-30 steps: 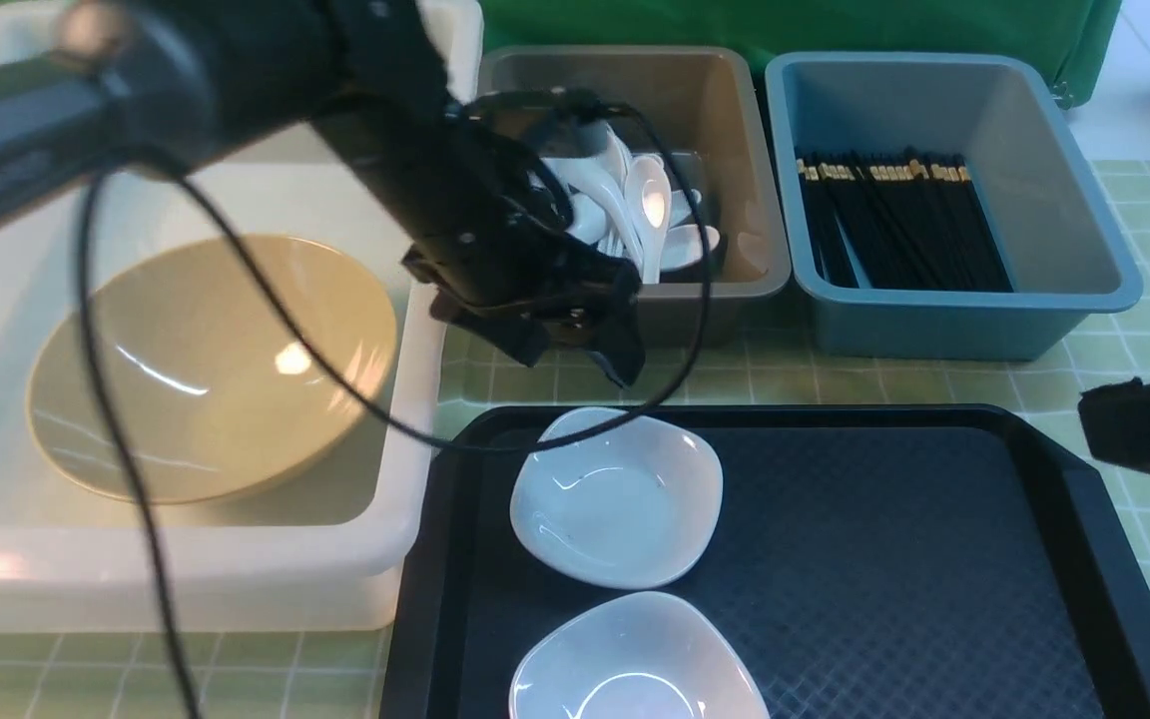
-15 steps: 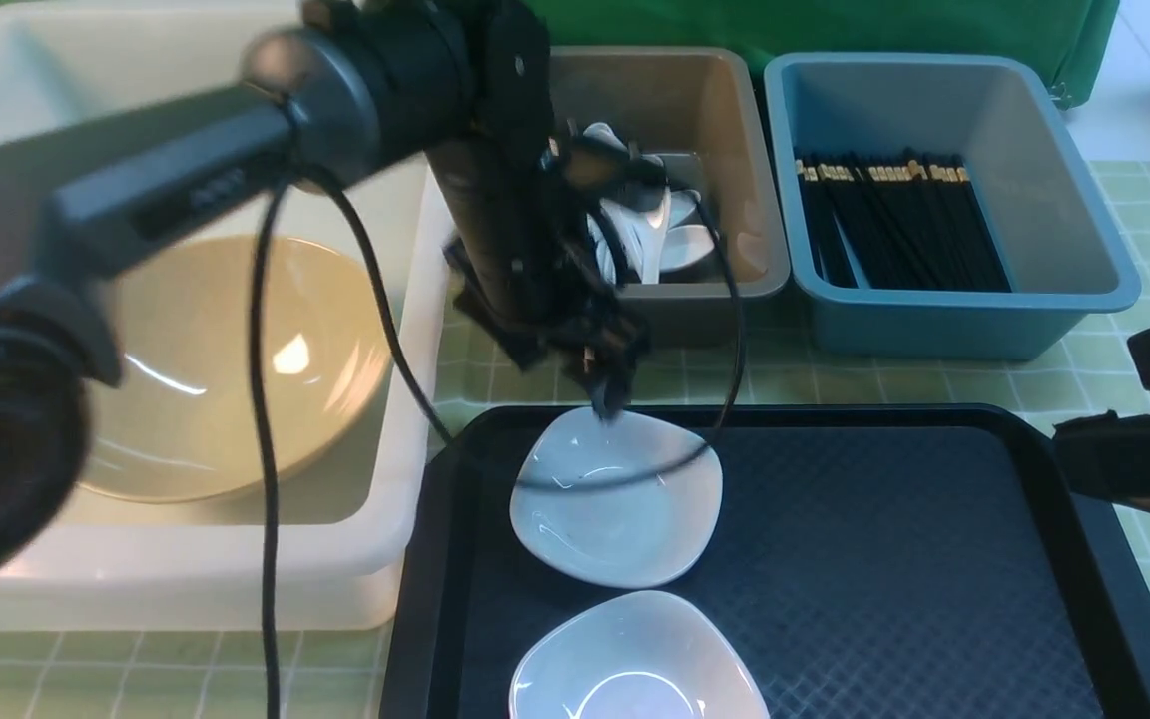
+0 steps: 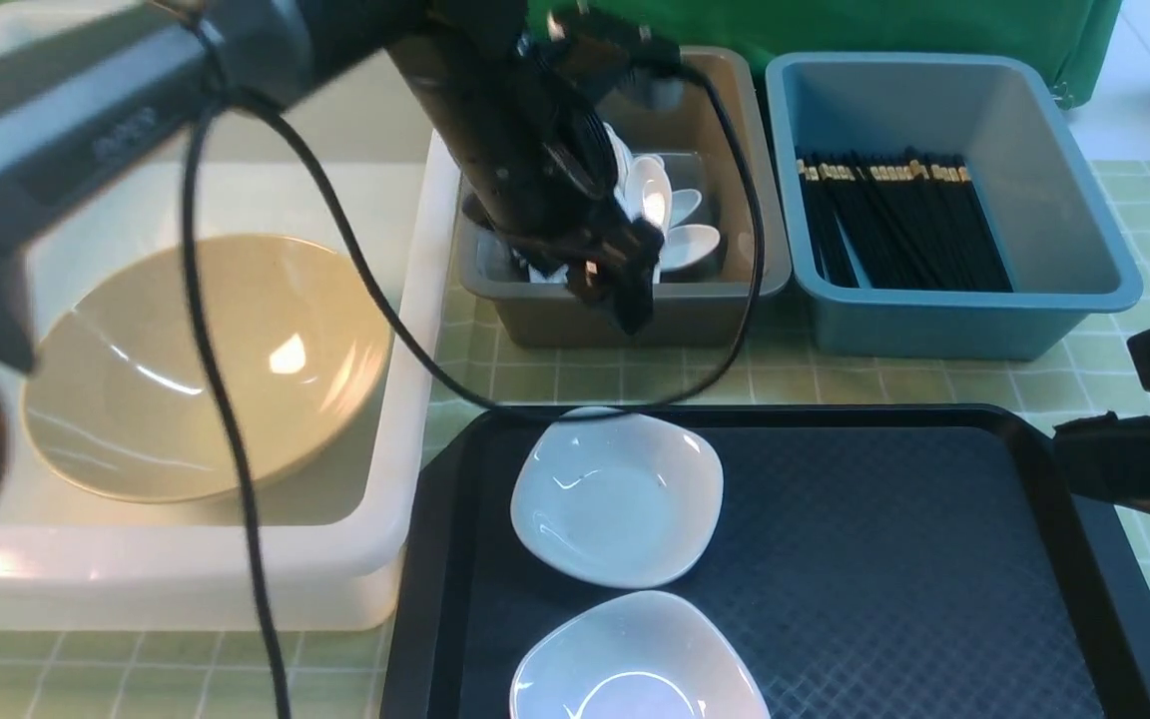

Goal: On green table put chopsticks spoon bowls plates into blue grey white boxes.
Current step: 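Grasp the small white bowl on the black tray by its rim with the left gripper, then place the white bowl into the white bin with the other dishes with the left gripper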

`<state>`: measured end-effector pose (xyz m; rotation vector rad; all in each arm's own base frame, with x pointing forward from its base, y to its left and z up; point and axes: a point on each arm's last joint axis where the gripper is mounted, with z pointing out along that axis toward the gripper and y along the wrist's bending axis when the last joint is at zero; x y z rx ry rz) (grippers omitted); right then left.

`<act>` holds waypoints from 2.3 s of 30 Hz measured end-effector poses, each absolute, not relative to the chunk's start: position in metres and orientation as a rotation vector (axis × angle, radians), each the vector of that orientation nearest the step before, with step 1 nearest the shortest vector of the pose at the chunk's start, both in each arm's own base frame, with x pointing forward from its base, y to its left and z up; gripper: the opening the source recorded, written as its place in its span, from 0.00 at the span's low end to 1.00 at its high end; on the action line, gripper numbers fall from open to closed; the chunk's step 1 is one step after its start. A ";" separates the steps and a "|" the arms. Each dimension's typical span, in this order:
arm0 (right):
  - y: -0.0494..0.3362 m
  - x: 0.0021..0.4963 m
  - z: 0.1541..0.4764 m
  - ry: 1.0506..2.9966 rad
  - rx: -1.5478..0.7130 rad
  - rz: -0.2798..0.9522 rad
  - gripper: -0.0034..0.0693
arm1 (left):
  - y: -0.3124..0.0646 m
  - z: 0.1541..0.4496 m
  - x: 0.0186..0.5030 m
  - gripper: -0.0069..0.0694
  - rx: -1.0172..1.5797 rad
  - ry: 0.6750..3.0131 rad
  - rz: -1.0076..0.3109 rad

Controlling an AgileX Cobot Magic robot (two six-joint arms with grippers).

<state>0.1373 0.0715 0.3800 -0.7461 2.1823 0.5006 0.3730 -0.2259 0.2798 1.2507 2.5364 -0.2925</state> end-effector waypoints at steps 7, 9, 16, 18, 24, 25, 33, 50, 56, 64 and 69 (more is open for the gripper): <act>0.071 0.137 0.380 2.182 -0.747 0.500 0.81 | -0.233 0.229 0.385 0.86 1.184 2.717 -0.312; 0.071 0.137 0.380 2.182 -0.747 0.500 0.81 | -0.232 0.225 0.385 0.86 1.179 2.739 -0.302; 0.071 0.138 0.380 2.176 -0.744 0.498 0.81 | -0.233 0.209 0.388 0.86 1.179 2.783 -0.287; 0.071 0.138 0.380 2.176 -0.744 0.498 0.81 | -0.232 0.206 0.387 0.86 1.176 2.799 -0.287; 0.071 0.138 0.380 2.176 -0.744 0.497 0.81 | -0.230 0.194 0.383 0.86 1.156 2.855 -0.282; 0.071 0.138 0.380 2.176 -0.744 0.497 0.81 | -0.230 0.193 0.383 0.86 1.154 2.858 -0.283; 0.071 0.138 0.380 2.176 -0.744 0.497 0.81 | -0.234 0.192 0.380 0.78 1.139 2.867 -0.363; 0.071 0.138 0.380 2.176 -0.745 0.497 0.81 | -0.238 0.193 0.378 0.16 1.136 2.863 -0.455; 0.071 0.138 0.380 2.175 -0.744 0.497 0.81 | -0.238 0.228 0.371 0.11 1.124 2.775 -0.523; 0.071 0.138 0.380 2.175 -0.744 0.497 0.81 | -0.230 0.296 0.354 0.11 1.112 2.603 -0.543; 0.071 0.138 0.380 2.175 -0.744 0.497 0.81 | -0.218 0.318 0.349 0.11 1.057 2.569 -0.601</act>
